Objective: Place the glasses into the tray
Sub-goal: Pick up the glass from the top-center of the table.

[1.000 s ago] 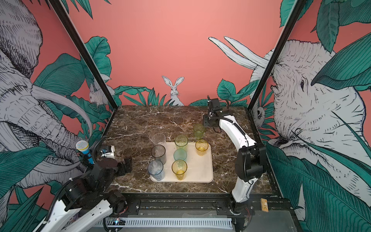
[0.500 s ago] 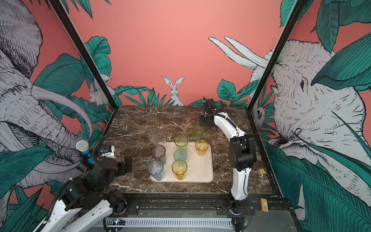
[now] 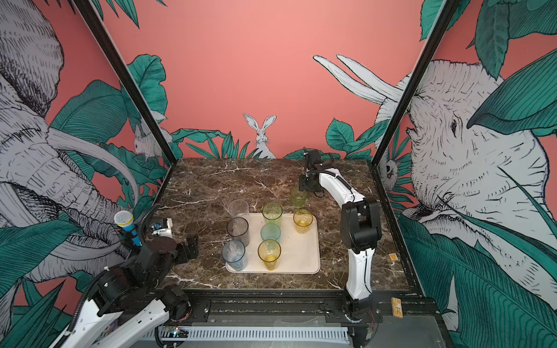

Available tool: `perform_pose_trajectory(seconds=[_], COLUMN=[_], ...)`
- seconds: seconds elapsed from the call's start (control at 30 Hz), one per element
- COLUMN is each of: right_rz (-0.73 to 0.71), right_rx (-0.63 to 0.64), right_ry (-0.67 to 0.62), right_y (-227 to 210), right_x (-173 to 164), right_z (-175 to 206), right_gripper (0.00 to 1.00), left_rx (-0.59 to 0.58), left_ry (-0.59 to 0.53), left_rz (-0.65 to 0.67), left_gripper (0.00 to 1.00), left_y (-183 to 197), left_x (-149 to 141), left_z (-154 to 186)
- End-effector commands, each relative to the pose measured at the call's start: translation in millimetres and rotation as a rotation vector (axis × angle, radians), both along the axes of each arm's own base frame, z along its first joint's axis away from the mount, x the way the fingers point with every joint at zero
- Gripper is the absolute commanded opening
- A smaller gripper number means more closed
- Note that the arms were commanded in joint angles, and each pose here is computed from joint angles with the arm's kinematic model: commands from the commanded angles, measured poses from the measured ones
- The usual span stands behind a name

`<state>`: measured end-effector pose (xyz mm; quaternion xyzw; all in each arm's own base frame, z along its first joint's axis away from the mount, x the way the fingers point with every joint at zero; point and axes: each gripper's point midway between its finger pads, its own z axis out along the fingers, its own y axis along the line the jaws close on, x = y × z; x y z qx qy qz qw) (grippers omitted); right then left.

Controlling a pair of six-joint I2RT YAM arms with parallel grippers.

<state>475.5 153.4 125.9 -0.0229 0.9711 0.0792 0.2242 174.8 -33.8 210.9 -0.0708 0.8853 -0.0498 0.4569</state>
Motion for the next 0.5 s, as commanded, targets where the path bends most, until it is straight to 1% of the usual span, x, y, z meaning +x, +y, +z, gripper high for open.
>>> perform_pose_trajectory(seconds=[0.0, 0.1, 0.2, 0.47], right_rz=[-0.003, -0.003, -0.001, 0.002], right_rx=[0.004, 0.004, 0.005, 0.014], right_ry=[0.006, 0.012, 0.016, 0.028], right_y=[0, 1, 1, 4], right_x=[4, 4, 4, 5], right_z=[-2, -5, -8, -15], right_gripper=[0.56, 0.55, 0.51, 0.34], left_rx=[0.017, 0.017, 0.016, 0.01], left_ry=[-0.005, -0.003, -0.004, -0.006], left_rz=[0.018, 0.018, 0.019, 0.018], left_gripper=[0.99, 0.99, 0.99, 0.99], left_y=[3, 3, 3, 3], left_x=[2, 2, 2, 2], left_z=[-2, -2, -2, -2])
